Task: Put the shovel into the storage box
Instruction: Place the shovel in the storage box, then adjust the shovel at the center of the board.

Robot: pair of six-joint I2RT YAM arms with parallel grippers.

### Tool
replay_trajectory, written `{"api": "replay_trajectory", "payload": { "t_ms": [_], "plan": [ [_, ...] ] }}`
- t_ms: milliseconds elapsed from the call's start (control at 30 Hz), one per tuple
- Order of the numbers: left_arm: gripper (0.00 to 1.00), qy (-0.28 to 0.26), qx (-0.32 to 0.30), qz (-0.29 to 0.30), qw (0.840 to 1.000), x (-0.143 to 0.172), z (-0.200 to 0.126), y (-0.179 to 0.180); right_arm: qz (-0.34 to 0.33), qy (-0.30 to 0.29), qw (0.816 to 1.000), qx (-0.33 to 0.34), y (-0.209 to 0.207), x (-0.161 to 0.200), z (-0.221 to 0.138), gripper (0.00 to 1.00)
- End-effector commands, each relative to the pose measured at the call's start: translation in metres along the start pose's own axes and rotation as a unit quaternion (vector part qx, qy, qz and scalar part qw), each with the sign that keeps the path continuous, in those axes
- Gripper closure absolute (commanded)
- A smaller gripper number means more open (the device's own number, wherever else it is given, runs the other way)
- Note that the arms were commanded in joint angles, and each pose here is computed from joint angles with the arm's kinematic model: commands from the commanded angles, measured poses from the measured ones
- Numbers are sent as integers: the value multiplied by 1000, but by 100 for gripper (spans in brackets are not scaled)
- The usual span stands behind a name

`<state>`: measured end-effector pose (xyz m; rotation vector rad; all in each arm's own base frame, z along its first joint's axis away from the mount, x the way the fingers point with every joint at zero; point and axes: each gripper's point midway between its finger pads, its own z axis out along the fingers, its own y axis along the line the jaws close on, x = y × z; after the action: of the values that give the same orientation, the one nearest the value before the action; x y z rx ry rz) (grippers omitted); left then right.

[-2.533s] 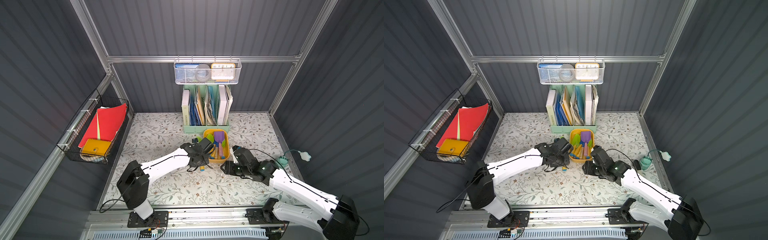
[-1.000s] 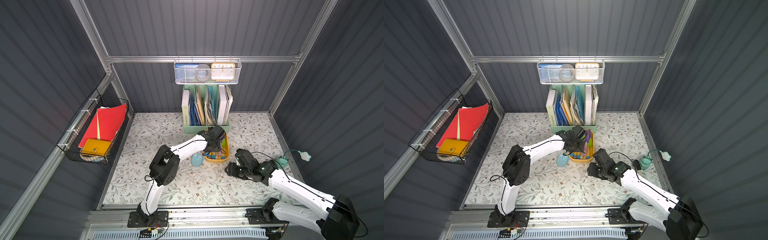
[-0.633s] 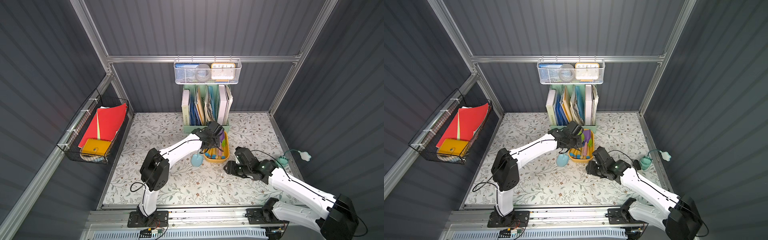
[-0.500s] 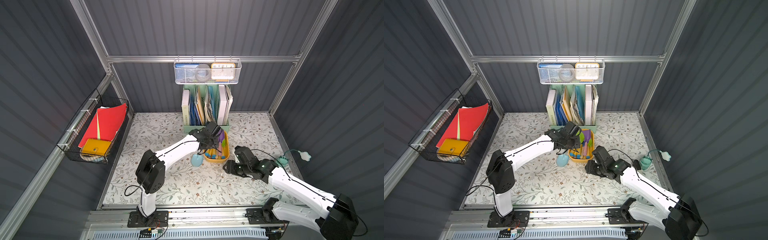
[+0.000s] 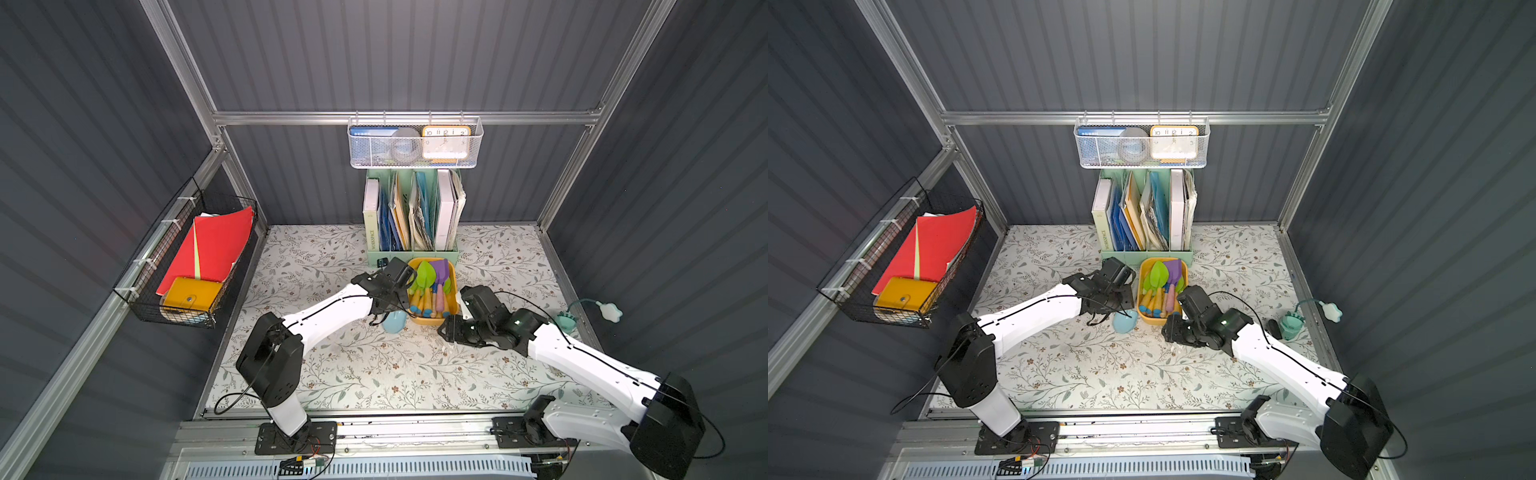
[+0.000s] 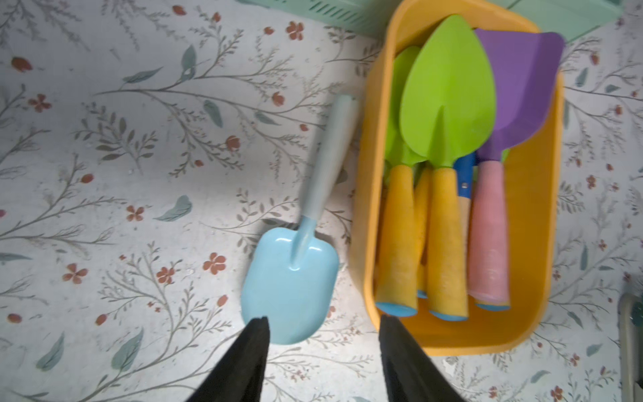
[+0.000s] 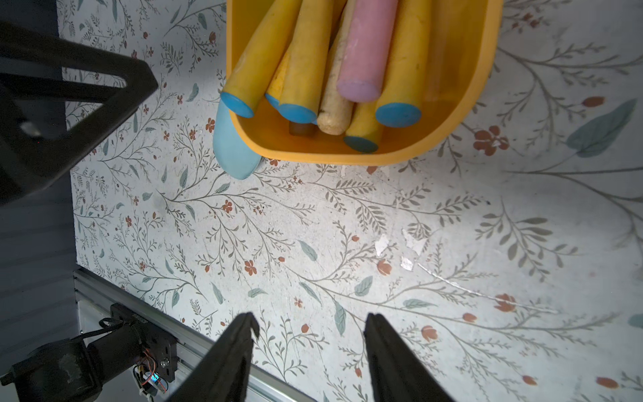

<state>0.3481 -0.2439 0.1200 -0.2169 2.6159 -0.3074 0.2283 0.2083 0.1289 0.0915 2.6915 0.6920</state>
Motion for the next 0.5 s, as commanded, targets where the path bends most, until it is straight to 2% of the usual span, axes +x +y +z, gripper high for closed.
{"api": "replay_trajectory", "payload": {
  "t_ms": [0,467],
  "plan": [
    [44,-16,0,-15,1000,-9,9,10,-12,5,1000,-7,8,-2,-2,43],
    [39,4,-7,14,1000,-13,74,-3,-7,-8,1000,14,-3,-2,-4,44]
  ]
}}
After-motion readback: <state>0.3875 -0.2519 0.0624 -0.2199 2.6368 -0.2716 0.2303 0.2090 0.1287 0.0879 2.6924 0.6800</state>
